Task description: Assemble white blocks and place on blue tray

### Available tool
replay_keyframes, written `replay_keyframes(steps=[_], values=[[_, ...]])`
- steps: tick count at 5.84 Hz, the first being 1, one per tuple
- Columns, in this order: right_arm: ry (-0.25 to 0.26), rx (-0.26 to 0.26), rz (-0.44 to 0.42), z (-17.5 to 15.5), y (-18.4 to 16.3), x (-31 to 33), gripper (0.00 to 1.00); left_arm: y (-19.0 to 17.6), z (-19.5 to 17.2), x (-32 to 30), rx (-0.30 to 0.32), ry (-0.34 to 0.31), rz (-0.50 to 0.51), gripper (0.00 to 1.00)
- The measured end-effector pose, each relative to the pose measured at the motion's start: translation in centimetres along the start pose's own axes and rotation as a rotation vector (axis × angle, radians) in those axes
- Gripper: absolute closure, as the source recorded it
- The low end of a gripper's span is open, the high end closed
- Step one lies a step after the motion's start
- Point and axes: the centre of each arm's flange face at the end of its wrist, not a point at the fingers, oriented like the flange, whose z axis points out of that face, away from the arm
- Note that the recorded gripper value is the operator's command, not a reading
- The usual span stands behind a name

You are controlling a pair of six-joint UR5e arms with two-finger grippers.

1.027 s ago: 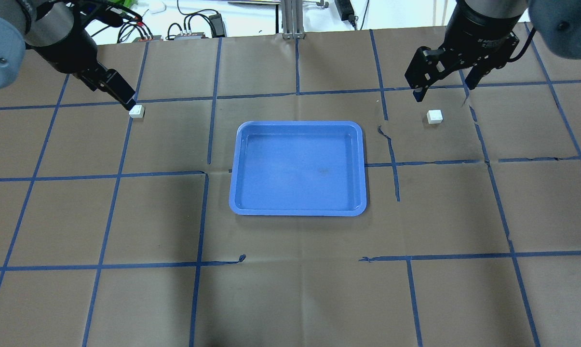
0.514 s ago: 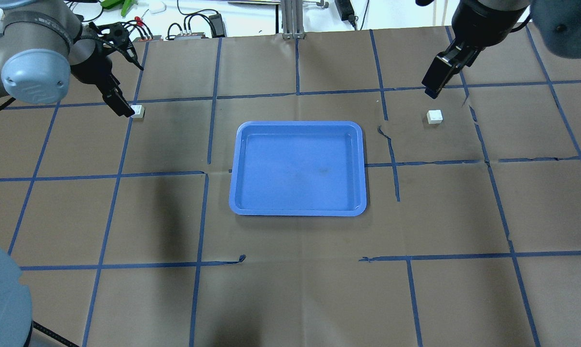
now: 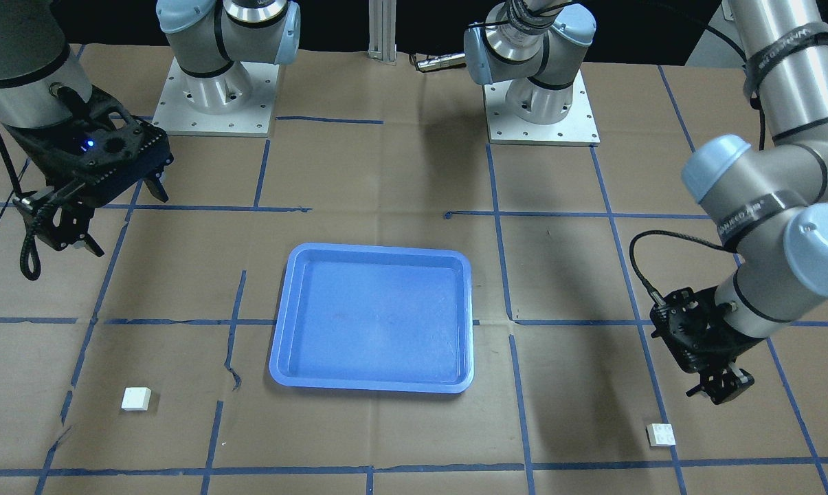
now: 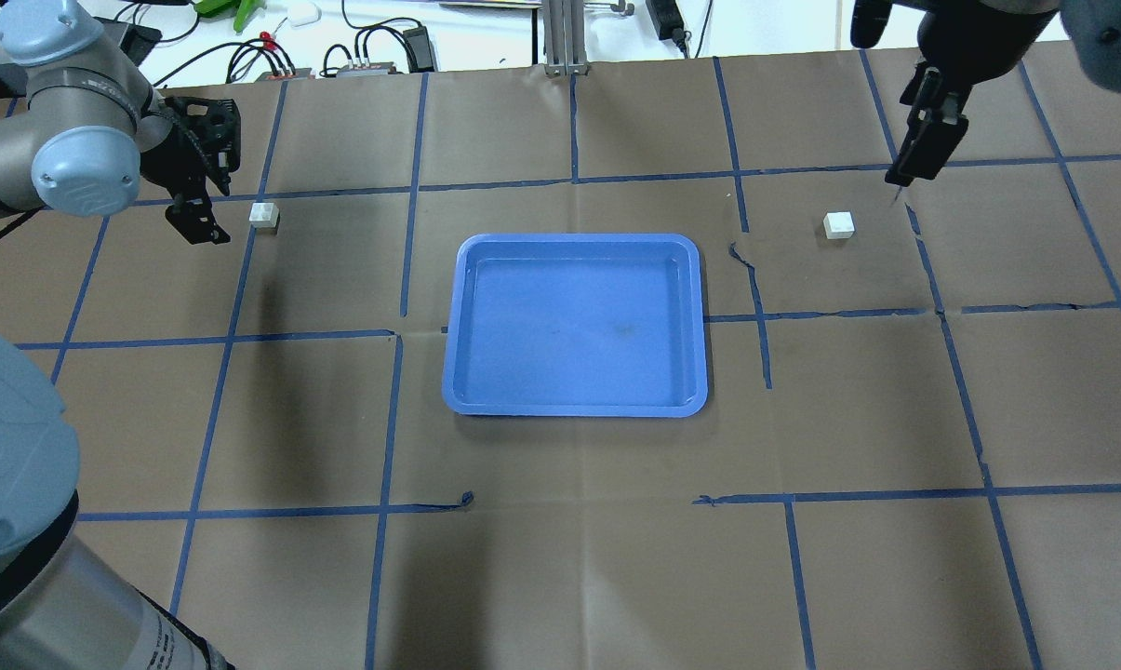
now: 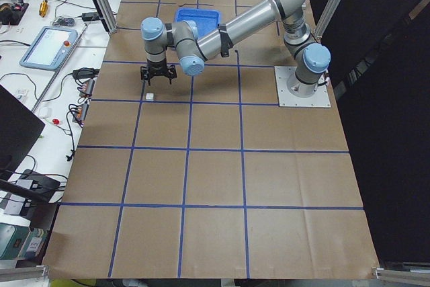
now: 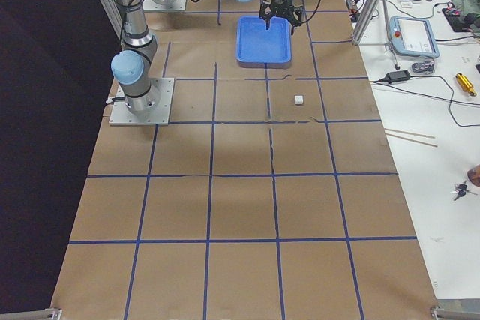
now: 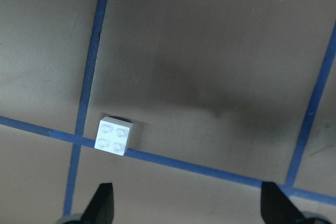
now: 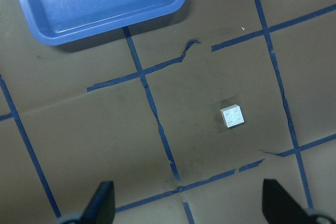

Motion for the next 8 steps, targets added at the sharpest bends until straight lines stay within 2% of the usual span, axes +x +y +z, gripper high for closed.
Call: replay_keyframes(steps=[2,4,5,6,7,8], values=[[-0.019,0.05,-0.194,1.5,6.4,3.0,0.0,0.7,4.2,-2.6,0.01,0.018,0.049,0.03],[-0.05,0.14,-0.275,5.8,11.3,6.4,0.0,0.7,7.2,-3.1,0.02,0.048,0.053,0.04],[-0.046,0.19,-0.298,8.7,11.8,8.1,0.0,0.6,8.0,-3.3,0.032,0.042,0.055,0.06],[-0.043,0.239,-0.311,12.0,11.9,9.8,0.0,0.5,8.6,-3.6,0.047,0.027,0.062,0.27],[-0.053,0.285,-0.314,15.7,11.8,11.2,0.0,0.4,8.9,-3.7,0.055,0.02,0.071,0.65],[-0.055,0.336,-0.314,19.3,11.6,12.3,0.0,0.4,9.1,-3.7,0.056,0.02,0.077,0.86]])
